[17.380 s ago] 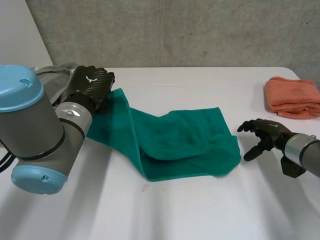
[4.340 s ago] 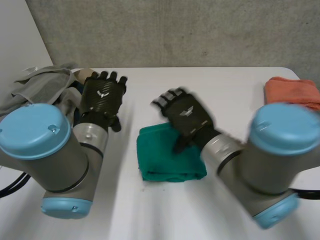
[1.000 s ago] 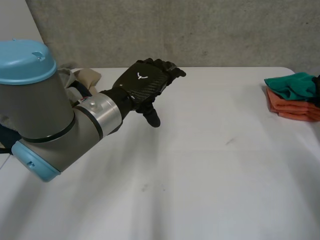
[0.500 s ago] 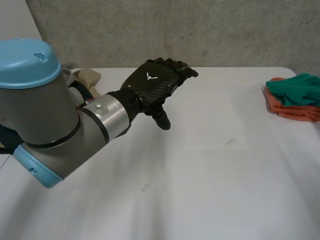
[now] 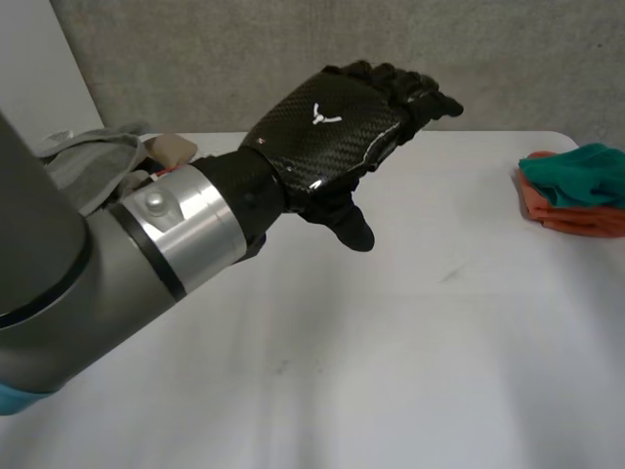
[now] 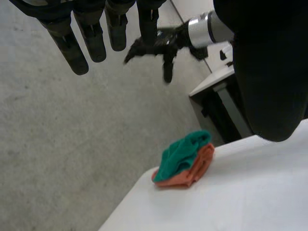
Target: Fold the laundry.
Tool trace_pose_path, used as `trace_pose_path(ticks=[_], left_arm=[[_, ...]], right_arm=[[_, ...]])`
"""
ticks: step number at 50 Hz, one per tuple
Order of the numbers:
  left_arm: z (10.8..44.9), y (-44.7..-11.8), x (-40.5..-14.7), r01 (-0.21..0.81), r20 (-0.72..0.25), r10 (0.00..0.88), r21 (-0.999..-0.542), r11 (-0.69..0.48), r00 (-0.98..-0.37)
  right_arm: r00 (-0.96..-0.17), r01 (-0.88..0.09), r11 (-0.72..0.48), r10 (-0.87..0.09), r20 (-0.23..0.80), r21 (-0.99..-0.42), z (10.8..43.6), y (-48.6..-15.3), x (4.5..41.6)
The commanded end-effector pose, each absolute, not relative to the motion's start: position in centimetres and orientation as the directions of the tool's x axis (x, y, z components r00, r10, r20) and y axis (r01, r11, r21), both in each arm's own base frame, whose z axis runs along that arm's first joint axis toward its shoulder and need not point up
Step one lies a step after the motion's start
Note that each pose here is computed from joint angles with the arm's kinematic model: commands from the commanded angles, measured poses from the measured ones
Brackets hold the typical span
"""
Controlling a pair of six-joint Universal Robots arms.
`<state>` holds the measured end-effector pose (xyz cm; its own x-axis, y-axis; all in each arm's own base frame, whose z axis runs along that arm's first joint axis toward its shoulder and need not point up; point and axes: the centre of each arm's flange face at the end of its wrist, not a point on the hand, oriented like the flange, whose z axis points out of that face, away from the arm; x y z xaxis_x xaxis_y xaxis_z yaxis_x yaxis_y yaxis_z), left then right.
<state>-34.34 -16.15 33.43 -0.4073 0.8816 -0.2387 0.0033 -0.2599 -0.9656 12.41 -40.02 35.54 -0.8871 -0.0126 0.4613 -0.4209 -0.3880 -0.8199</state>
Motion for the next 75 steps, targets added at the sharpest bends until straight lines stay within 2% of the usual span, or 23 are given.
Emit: trace_pose_path(ticks=[1, 4, 5, 10, 12, 13, 16, 20, 23, 28, 34, 36, 41, 43, 48, 53, 55, 56, 59, 61, 67, 73, 75], left_arm=[[35.0, -19.4, -31.1, 0.006, -0.247, 0.783, -0.955, -0.297, -0.571], [35.4, -22.2, -28.9, 0.035, -0.244, 0.681, -0.951, -0.306, -0.690], [35.6, -24.1, -27.3, 0.059, -0.245, 0.603, -0.948, -0.311, -0.759], [34.1, -30.4, -21.7, 0.181, -0.274, 0.367, -0.946, -0.270, -0.889], [32.4, -33.0, -19.9, 0.249, -0.317, 0.309, -0.938, -0.240, -0.897], [30.5, -35.6, -17.9, 0.331, -0.377, 0.251, -0.920, -0.208, -0.892], [27.2, -39.3, -15.4, 0.468, -0.491, 0.195, -0.870, -0.153, -0.849], [22.0, -42.8, -14.1, 0.593, -0.596, 0.206, -0.801, -0.083, -0.776], [19.5, -44.2, -13.6, 0.629, -0.625, 0.219, -0.775, -0.057, -0.749], [17.4, -45.6, -12.7, 0.615, -0.607, 0.249, -0.787, -0.056, -0.755], [19.4, -45.3, -14.7, 0.529, -0.552, 0.236, -0.834, -0.158, -0.799], [23.0, -44.1, -16.1, 0.439, -0.487, 0.230, -0.868, -0.232, -0.843], [29.1, -40.5, -18.7, 0.240, -0.345, 0.272, -0.904, -0.354, -0.898], [32.1, -37.9, -20.7, 0.125, -0.270, 0.336, -0.910, -0.395, -0.902], [35.5, -33.2, -24.5, -0.106, -0.116, 0.507, -0.916, -0.388, -0.854], [33.4, -28.8, -30.3, -0.273, 0.055, 0.705, -0.941, -0.200, -0.707], [31.4, -27.7, -32.6, -0.274, 0.089, 0.755, -0.954, -0.122, -0.649], [29.1, -26.2, -35.0, -0.262, 0.121, 0.803, -0.964, -0.046, -0.584], [25.1, -22.7, -39.0, -0.216, 0.160, 0.868, -0.974, 0.062, -0.471], [23.5, -21.5, -40.5, -0.195, 0.171, 0.885, -0.976, 0.093, -0.433], [19.1, -20.5, -43.4, -0.154, 0.224, 0.894, -0.972, 0.177, -0.387], [20.2, -20.3, -43.2, -0.166, 0.211, 0.898, -0.973, 0.157, -0.386], [22.2, -20.8, -42.3, -0.193, 0.194, 0.896, -0.973, 0.125, -0.400]], right_arm=[[-0.746, -0.292, -0.371, -0.489, 0.453, -0.882, 29.2, -31.1, 22.4], [-0.684, -0.296, -0.299, -0.596, 0.420, -0.907, 25.8, -28.1, 23.7], [-0.674, -0.303, -0.278, -0.614, 0.412, -0.911, 25.0, -27.5, 23.8], [-0.658, -0.393, -0.160, -0.639, 0.398, -0.905, 21.3, -25.3, 23.6], [-0.655, -0.453, -0.120, -0.626, 0.422, -0.883, 19.9, -24.7, 23.2], [-0.650, -0.469, -0.111, -0.628, 0.428, -0.876, 19.4, -24.5, 23.2], [-0.638, -0.514, -0.082, -0.629, 0.444, -0.854, 17.8, -24.0, 23.1], [-0.638, -0.522, -0.059, -0.636, 0.435, -0.851, 17.0, -23.7, 22.9], [-0.637, -0.521, -0.054, -0.639, 0.430, -0.852, 16.8, -23.5, 22.9], [-0.641, -0.522, -0.052, -0.635, 0.431, -0.852, 16.2, -23.5, 22.7], [-0.645, -0.520, -0.054, -0.629, 0.434, -0.852, 16.1, -23.7, 22.6], [-0.646, -0.520, -0.055, -0.628, 0.435, -0.852, 16.2, -23.7, 22.6], [-0.650, -0.519, -0.059, -0.620, 0.439, -0.852, 16.2, -23.9, 22.6], [-0.654, -0.518, -0.063, -0.614, 0.442, -0.853, 16.3, -24.0, 22.5], [-0.678, -0.506, -0.069, -0.585, 0.446, -0.860, 17.0, -24.4, 22.4], [-0.777, -0.446, -0.025, -0.484, 0.401, -0.894, 18.6, -25.8, 20.9], [-0.811, -0.418, -0.007, -0.448, 0.376, -0.909, 19.1, -26.4, 20.2], [-0.819, -0.409, -0.005, -0.439, 0.370, -0.912, 19.2, -26.6, 20.0], [-0.842, -0.386, 0.001, -0.409, 0.352, -0.923, 19.7, -27.3, 19.3], [-0.851, -0.380, 0.004, -0.393, 0.348, -0.925, 19.9, -27.6, 18.9], [-0.864, -0.379, 0.014, -0.362, 0.349, -0.925, 19.9, -28.2, 18.0], [-0.868, -0.379, 0.015, -0.352, 0.350, -0.925, 20.0, -28.6, 17.5], [-0.866, -0.378, 0.008, -0.357, 0.351, -0.926, 20.2, -28.7, 17.6]])
